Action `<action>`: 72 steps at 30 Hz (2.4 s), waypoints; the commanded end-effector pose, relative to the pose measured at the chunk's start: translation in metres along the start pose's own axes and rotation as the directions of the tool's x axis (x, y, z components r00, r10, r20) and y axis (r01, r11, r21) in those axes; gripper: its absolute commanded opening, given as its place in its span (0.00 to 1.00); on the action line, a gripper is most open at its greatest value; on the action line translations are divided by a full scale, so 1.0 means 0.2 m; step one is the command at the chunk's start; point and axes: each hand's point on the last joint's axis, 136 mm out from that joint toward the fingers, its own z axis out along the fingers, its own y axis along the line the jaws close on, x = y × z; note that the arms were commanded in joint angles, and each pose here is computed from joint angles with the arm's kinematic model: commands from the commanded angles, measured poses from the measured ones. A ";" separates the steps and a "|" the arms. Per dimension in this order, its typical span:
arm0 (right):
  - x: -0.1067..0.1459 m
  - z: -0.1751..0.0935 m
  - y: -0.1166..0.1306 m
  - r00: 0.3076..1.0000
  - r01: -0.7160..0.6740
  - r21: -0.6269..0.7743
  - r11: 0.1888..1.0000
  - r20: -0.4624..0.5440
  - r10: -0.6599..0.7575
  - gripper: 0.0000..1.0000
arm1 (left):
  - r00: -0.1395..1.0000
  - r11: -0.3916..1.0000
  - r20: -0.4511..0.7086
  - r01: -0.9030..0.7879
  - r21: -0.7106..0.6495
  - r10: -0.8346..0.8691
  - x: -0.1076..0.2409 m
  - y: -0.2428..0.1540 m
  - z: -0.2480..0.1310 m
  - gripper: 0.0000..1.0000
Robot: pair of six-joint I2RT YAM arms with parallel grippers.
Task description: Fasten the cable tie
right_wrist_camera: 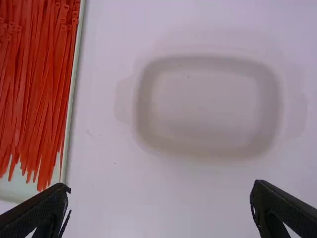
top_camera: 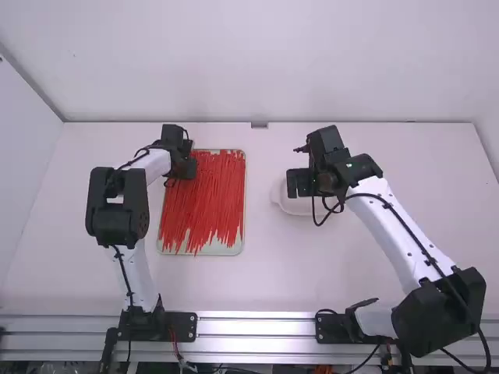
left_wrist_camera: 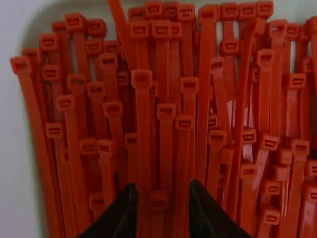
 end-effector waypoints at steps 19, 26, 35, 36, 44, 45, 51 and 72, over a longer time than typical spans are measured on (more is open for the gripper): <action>0.03 0.02 0.00 1.000 0.009 0.006 1.000 -0.021 -0.009 0.98 | 0.999 1.000 -0.039 -0.007 -0.006 0.007 0.07 0.01 0.05 0.18; 0.04 0.02 0.00 0.999 0.009 0.008 1.000 -0.031 -0.008 0.98 | 0.999 1.000 -0.041 -0.007 -0.004 0.007 0.07 0.01 0.05 0.15; 0.04 0.02 0.00 0.999 0.009 0.009 1.000 -0.034 -0.009 0.98 | 0.999 1.000 -0.046 -0.007 -0.004 0.007 0.08 0.01 0.05 0.16; 0.04 0.02 -0.01 0.999 0.008 0.010 1.000 -0.035 -0.008 0.98 | 0.999 1.000 -0.051 -0.007 -0.003 0.006 0.09 0.01 0.05 0.15; 0.04 0.02 -0.01 0.999 0.009 0.009 1.000 -0.034 -0.009 0.98 | 0.998 1.000 -0.058 -0.007 -0.006 0.006 0.10 0.01 0.05 0.14; 0.04 0.02 -0.01 0.999 0.009 0.009 1.000 -0.034 -0.009 0.98 | 0.998 1.000 -0.061 -0.007 -0.006 0.006 0.11 0.01 0.06 0.15; 0.04 0.02 -0.01 0.999 0.009 0.009 1.000 -0.035 -0.009 0.98 | 0.998 1.000 -0.062 -0.006 -0.005 0.006 0.12 0.01 0.06 0.13; 0.04 0.02 0.00 0.999 0.009 0.009 1.000 -0.035 -0.009 0.98 | 1.000 0.999 -0.002 -0.004 -0.034 0.004 -0.04 0.03 -0.01 0.05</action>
